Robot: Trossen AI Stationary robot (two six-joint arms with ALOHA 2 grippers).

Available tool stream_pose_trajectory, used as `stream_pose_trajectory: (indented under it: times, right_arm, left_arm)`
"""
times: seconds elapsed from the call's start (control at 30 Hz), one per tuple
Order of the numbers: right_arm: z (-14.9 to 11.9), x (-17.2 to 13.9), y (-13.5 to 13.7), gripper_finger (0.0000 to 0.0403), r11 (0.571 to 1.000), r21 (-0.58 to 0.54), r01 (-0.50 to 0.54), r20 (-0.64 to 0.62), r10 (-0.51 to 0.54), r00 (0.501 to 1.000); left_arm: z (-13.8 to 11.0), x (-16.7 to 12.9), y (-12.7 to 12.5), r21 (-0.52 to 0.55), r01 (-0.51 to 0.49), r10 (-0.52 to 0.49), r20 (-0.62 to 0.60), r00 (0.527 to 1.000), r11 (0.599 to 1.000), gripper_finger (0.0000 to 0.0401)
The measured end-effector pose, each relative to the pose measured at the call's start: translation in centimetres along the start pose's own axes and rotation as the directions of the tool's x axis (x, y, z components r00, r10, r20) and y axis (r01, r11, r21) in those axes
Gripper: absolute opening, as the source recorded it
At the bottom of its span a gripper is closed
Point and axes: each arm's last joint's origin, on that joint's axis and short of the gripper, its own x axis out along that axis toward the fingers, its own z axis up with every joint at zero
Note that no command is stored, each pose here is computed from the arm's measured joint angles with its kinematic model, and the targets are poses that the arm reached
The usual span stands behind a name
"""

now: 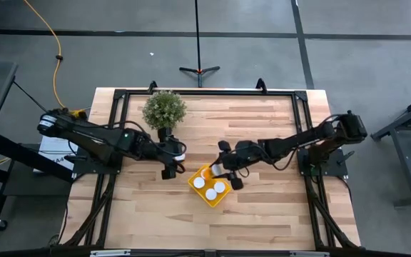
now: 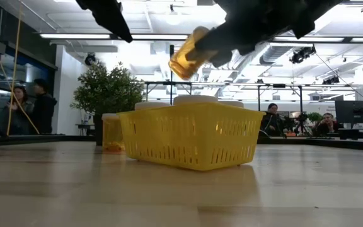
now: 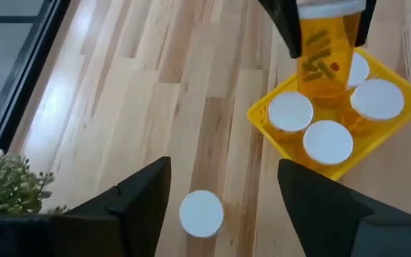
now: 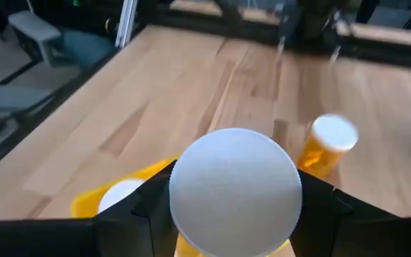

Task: Pick and place pill bottles into a basket
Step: Put the pill bottle into the yellow transparent bin

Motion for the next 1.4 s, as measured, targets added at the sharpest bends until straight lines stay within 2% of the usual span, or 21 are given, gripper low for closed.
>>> stream_pose_trajectory:
  times: [0.17,0.4,1.17,1.4]
  right_arm:
    - [-0.4,0.1,1.2,0.0191,1.0,-0.001,-0.009,-0.047,0.008,0.999]
    - [-0.9,0.2,1.5,0.0191,1.0,0.014,-0.01,-0.096,0.011,0.995]
    - [0.3,0.8,1.4,0.0192,1.0,-0.02,-0.024,-0.066,0.023,0.998]
    - [1.2,2.7,1.2,0.0192,0.998,-0.051,-0.043,-0.207,0.032,0.978]
  left_arm:
    - [-0.1,0.0,0.0,0.004,-0.002,0.002,-0.006,1.0,1.0,0.0284]
    - [-0.5,-0.3,0.3,0.019,-0.011,0.012,-0.039,0.999,1.0,0.0282]
    - [-0.7,-0.9,0.7,0.024,-0.06,0.061,-0.037,0.997,0.998,0.0282]
    - [-0.8,-0.9,0.8,0.023,-0.064,0.065,-0.044,0.997,0.998,0.0282]
